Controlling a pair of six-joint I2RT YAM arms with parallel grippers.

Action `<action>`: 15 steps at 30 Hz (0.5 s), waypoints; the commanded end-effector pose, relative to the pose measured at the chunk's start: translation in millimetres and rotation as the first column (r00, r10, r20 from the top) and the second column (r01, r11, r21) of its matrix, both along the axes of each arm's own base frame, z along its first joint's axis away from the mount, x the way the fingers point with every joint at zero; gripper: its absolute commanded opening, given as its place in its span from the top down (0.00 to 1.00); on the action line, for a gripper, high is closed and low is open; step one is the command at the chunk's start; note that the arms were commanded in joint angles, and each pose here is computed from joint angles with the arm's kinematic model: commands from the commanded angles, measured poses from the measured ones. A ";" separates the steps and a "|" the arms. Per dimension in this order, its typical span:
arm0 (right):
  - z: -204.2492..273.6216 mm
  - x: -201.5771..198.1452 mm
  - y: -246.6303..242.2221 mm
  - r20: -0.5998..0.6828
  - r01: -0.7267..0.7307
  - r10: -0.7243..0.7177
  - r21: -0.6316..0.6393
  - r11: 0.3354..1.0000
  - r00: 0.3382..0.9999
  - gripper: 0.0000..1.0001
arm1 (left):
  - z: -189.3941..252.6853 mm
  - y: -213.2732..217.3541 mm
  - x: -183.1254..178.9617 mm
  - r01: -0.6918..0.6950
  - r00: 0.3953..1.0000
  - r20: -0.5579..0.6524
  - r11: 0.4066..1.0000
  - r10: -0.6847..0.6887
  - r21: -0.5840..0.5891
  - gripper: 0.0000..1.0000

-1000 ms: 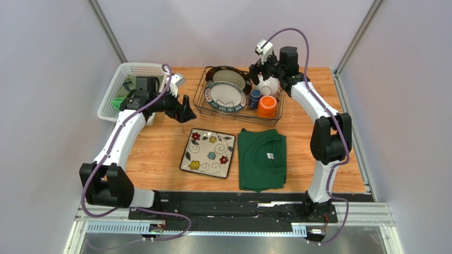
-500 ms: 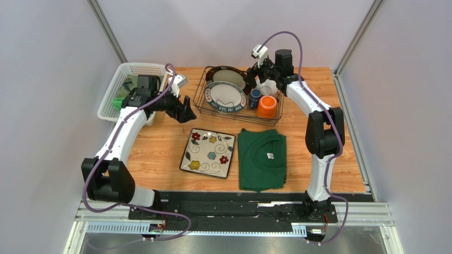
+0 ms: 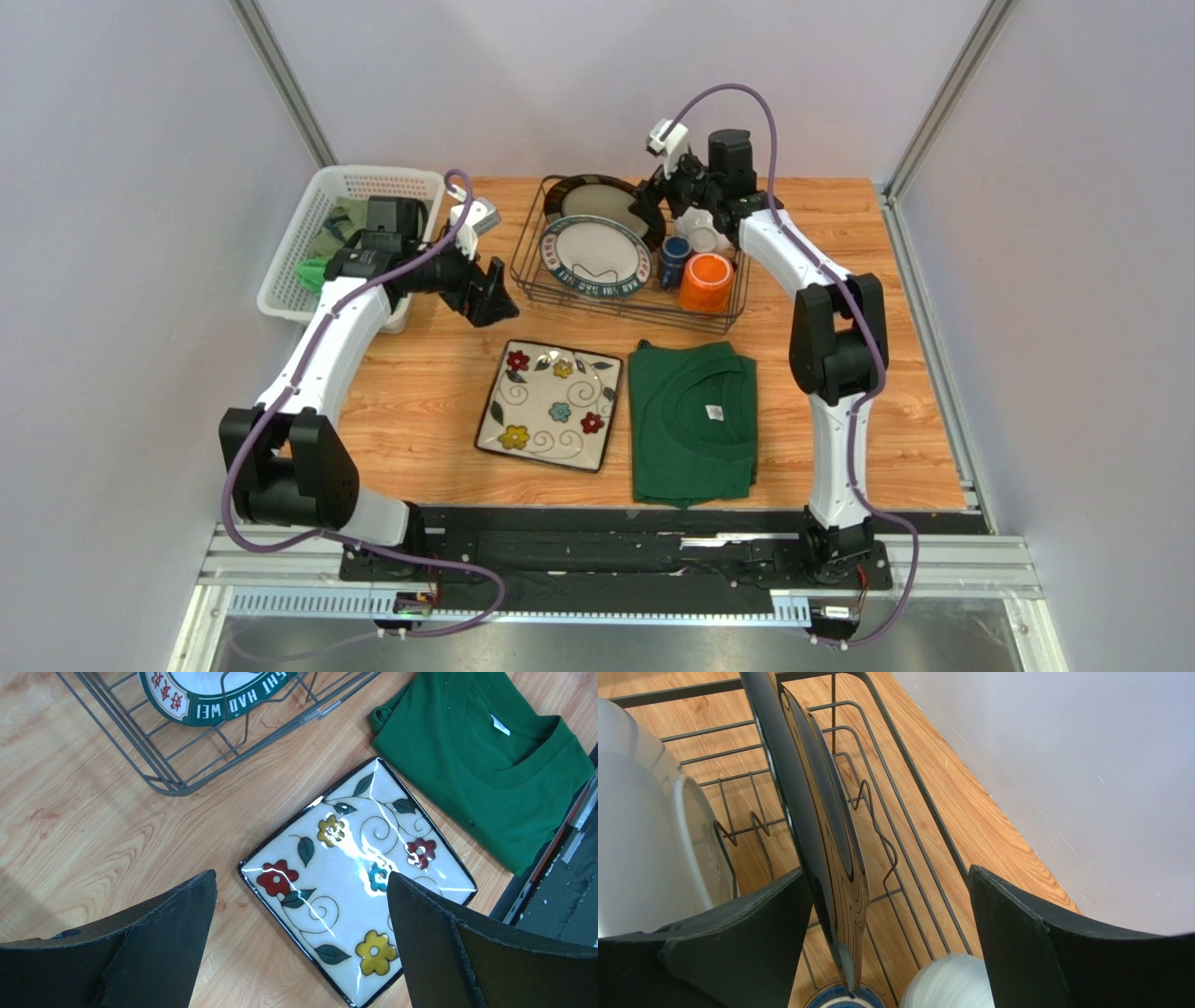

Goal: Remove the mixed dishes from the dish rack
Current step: Pick up the plate from the dish rack.

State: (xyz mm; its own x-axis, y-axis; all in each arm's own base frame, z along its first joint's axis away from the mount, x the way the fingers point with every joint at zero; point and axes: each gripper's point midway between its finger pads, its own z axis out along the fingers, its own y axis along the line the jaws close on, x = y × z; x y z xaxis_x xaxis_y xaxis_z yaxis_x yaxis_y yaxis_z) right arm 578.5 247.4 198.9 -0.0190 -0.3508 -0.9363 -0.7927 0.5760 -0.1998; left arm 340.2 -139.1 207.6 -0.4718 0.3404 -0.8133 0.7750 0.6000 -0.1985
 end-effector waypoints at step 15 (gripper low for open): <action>-2.5 16.1 28.3 0.035 -0.051 0.052 -0.005 0.999 0.998 0.39 | 12.7 -4.2 15.8 0.057 0.995 0.079 0.998 -0.058 0.012 0.02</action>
State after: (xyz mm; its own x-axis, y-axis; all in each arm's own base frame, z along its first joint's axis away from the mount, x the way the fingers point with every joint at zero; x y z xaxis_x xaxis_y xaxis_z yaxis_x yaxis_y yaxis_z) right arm 590.7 266.0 178.9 -0.0269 -0.3645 -0.9308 -0.8115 0.5517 -0.1926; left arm 349.7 -138.9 204.2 -0.4563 0.3628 -0.8125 0.7884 0.5883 -0.1800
